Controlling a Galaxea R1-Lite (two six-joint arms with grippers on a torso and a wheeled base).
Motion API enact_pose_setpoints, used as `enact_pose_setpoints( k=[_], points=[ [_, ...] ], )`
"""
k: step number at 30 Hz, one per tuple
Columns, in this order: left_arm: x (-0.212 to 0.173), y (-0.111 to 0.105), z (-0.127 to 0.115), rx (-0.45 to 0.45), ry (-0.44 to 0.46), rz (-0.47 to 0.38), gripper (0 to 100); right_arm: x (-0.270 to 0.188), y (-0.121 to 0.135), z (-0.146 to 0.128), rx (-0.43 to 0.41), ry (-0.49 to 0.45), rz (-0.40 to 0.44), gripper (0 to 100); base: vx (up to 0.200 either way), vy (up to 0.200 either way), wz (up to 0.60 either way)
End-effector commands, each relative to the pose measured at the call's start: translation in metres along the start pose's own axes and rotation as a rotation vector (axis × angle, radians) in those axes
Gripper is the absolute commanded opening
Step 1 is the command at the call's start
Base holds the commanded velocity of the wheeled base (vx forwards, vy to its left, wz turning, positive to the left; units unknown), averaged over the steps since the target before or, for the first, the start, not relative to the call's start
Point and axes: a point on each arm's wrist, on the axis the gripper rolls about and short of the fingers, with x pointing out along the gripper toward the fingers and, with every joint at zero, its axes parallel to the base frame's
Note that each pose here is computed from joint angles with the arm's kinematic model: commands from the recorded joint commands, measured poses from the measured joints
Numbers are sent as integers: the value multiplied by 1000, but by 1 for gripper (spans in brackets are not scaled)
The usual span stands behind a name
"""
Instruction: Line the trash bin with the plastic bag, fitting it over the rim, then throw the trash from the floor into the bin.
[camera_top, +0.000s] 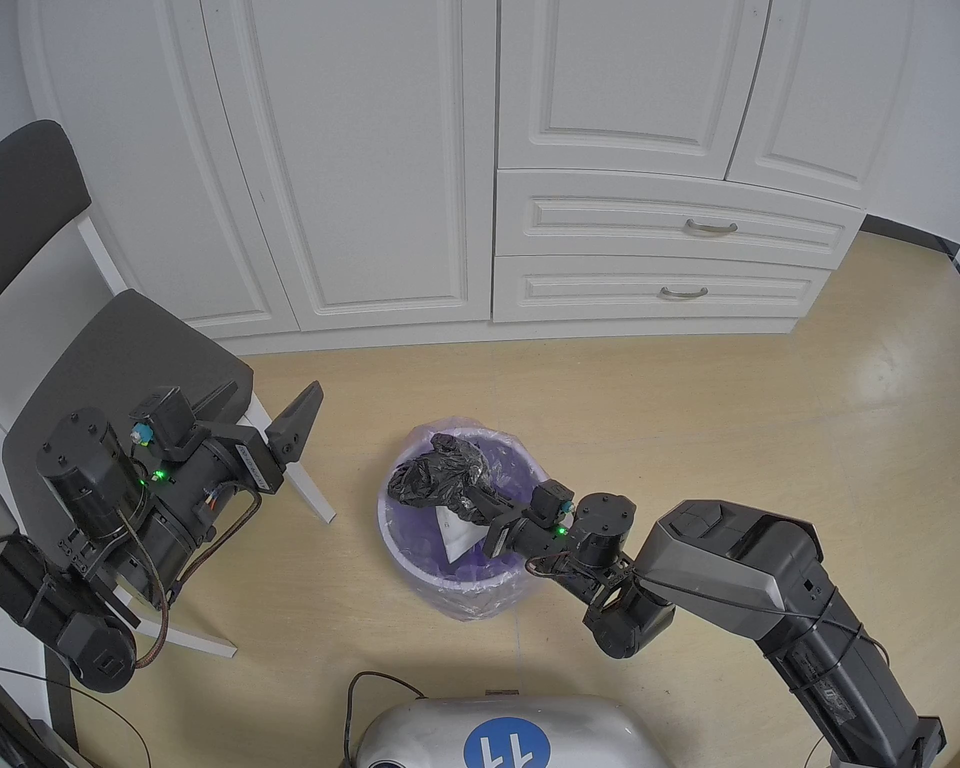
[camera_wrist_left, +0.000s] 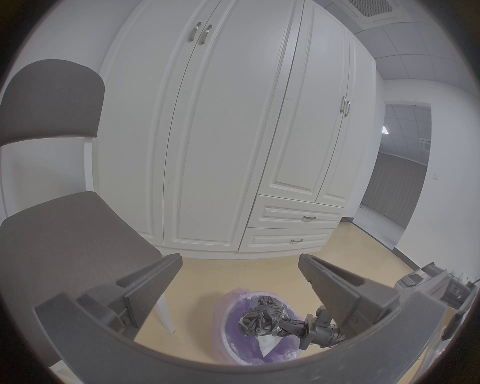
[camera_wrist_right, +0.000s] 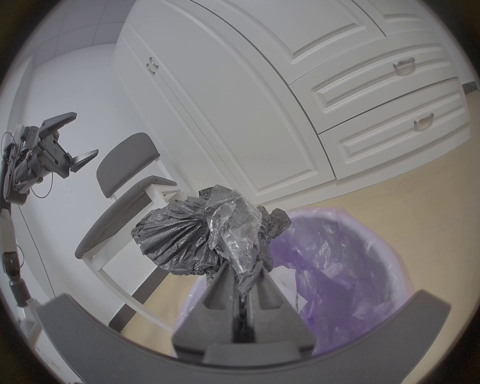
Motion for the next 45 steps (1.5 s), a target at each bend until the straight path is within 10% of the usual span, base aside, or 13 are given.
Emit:
enact_pose_setpoints(
  k=[1, 24, 25, 45],
  points=[
    [0, 0, -1, 0, 5, 1, 100, 2, -1, 3, -14, -29, 5, 0, 0, 0, 0],
    [0, 0, 0, 0, 0, -1, 100, 2, -9, -13, -49, -14, -26, 0, 0, 0, 0],
    [0, 0, 0, 0, 0, -1, 100, 2, -9, -13, -49, -14, -26, 100, 0, 0, 0],
    [0, -1, -1, 0, 5, -2, 100, 1, -6, -2, -103, -27, -24, 100, 0, 0, 0]
  ],
)
